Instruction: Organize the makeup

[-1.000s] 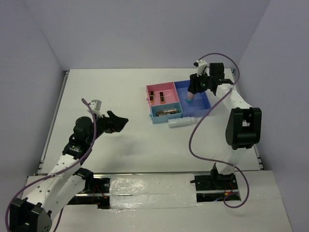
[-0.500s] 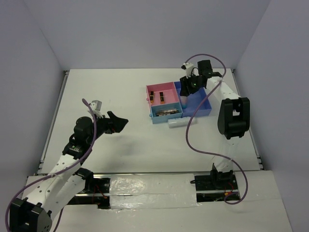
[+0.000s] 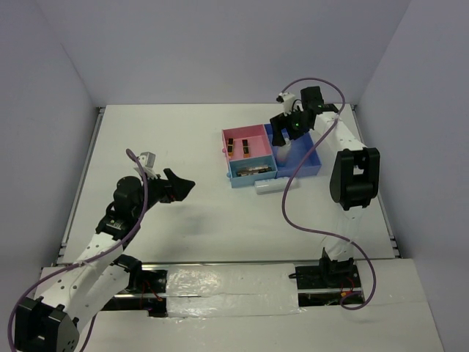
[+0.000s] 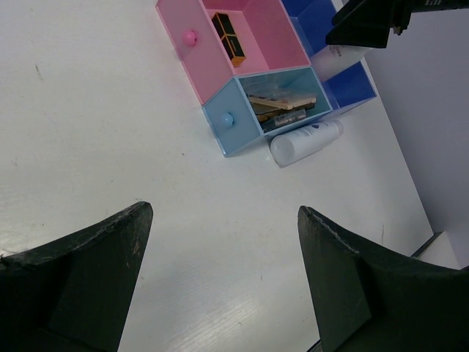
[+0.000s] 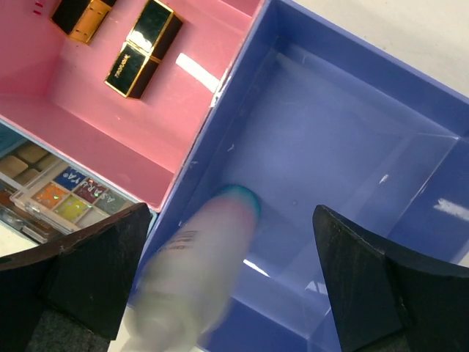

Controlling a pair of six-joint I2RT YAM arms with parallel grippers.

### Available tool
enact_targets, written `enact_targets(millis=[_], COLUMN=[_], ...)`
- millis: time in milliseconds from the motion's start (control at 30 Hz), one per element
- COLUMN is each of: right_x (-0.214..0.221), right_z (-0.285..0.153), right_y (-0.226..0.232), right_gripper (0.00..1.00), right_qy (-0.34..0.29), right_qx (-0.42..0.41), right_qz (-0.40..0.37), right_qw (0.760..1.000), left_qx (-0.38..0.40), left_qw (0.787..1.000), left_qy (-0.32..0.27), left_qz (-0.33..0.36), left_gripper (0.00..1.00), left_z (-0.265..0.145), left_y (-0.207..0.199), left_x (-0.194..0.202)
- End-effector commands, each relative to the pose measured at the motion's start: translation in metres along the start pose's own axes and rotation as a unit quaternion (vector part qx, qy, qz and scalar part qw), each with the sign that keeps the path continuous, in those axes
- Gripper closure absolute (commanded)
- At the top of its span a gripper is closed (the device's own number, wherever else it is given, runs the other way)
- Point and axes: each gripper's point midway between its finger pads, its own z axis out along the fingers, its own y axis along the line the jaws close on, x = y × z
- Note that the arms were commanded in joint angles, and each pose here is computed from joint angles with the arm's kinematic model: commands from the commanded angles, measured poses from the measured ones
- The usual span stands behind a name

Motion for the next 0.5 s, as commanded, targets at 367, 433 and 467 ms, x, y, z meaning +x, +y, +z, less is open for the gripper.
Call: enact_targets(millis=[367,433,467], right_x=[-0.105,-0.098,-0.091], right_z=[-0.123,-0.133,-0.143], right_y=[0.03,0.051,0.073], right_gripper=[0.0,0.02,0.04], right_qy=[-0.22,-0.231,-0.246], right_qx=[-0.008,-0.048,-0.088], right_qz=[-0.19,-0.244,-0.268], right_qw=[0.957,0.941,0.927], left_qx=[0.022,0.022,0.021], left_qw=[0.999,0.999,0.999], left_qy=[-0.037,-0.037,-0.036], left_qz=[0.013,0.013,0.012], left_gripper=[0.07,0.07,0.07], left_z=[-0.001,-0.001,0.0], left_y=[-0.016,-0.016,-0.015], left_x=[-0.027,-0.027,-0.026])
